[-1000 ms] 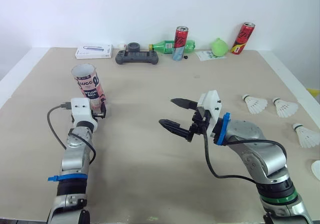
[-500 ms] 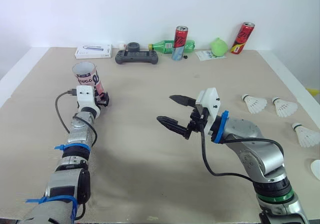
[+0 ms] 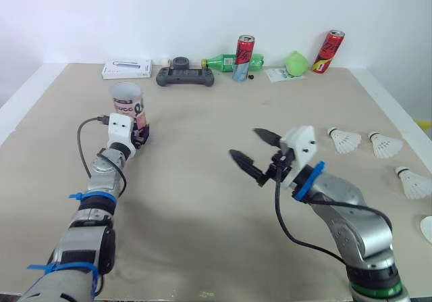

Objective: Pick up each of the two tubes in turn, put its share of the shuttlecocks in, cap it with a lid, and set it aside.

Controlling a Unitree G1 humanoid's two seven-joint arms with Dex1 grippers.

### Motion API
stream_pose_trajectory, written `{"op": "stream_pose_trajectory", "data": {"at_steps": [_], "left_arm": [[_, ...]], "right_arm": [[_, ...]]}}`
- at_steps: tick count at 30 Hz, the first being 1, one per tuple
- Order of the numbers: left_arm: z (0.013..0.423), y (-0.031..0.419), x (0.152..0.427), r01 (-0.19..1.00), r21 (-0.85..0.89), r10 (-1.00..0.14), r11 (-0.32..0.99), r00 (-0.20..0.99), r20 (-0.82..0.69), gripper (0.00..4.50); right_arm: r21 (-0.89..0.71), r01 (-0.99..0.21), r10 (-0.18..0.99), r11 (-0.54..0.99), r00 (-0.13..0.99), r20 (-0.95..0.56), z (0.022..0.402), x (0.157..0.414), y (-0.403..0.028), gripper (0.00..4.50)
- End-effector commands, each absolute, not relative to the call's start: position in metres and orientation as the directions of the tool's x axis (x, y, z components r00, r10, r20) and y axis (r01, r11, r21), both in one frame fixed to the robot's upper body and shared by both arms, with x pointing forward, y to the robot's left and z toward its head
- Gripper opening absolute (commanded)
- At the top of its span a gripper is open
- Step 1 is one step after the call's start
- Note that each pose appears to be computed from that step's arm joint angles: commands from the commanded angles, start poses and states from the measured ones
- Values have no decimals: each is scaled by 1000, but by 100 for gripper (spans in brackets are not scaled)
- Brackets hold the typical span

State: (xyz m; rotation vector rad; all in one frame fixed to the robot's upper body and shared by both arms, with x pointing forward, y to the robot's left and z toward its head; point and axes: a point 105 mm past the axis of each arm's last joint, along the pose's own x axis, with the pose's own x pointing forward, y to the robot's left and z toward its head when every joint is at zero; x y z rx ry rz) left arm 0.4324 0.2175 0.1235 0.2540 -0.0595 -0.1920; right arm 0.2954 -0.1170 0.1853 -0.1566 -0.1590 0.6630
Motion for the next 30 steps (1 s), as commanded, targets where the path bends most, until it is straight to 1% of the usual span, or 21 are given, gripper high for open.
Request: {"op": "stream_pose_trajectory", "data": {"at_steps": [1,4,6,9,11,14,16,19,22,26,30], "left_arm": [[170,189,424,350,482,-414,803,910,28,312],[186,168,410,474,592,-536,652,840,-83,312],[190,155,400,557,651,-600,516,777,-190,312],[188,142,387,634,686,-619,357,710,-335,312],[182,135,382,662,701,-607,266,680,-412,312],[168,129,373,710,686,-590,155,624,-513,312],[161,125,365,745,659,-588,104,580,-563,312],[160,121,362,763,642,-592,80,554,-585,312],[159,119,360,771,636,-576,35,536,-617,312],[157,117,361,769,639,-570,21,534,-625,312],[153,114,359,780,626,-577,14,518,-632,312]], "right_arm": [[-247,-365,409,897,899,156,187,294,-155,450],[-218,-195,225,956,967,123,170,295,-186,450],[-177,-60,77,982,993,93,159,297,-212,450],[-147,96,-86,984,994,72,151,302,-242,450],[-122,169,-162,978,985,61,148,307,-258,450],[-124,188,-184,974,982,46,143,317,-268,450],[-116,204,-201,972,979,37,141,325,-275,450],[-93,215,-214,972,977,21,137,339,-283,450],[-71,206,-206,976,979,7,136,361,-291,450],[-73,167,-168,983,986,-3,133,388,-289,450],[-49,175,-176,983,984,-5,136,411,-291,450]]}}
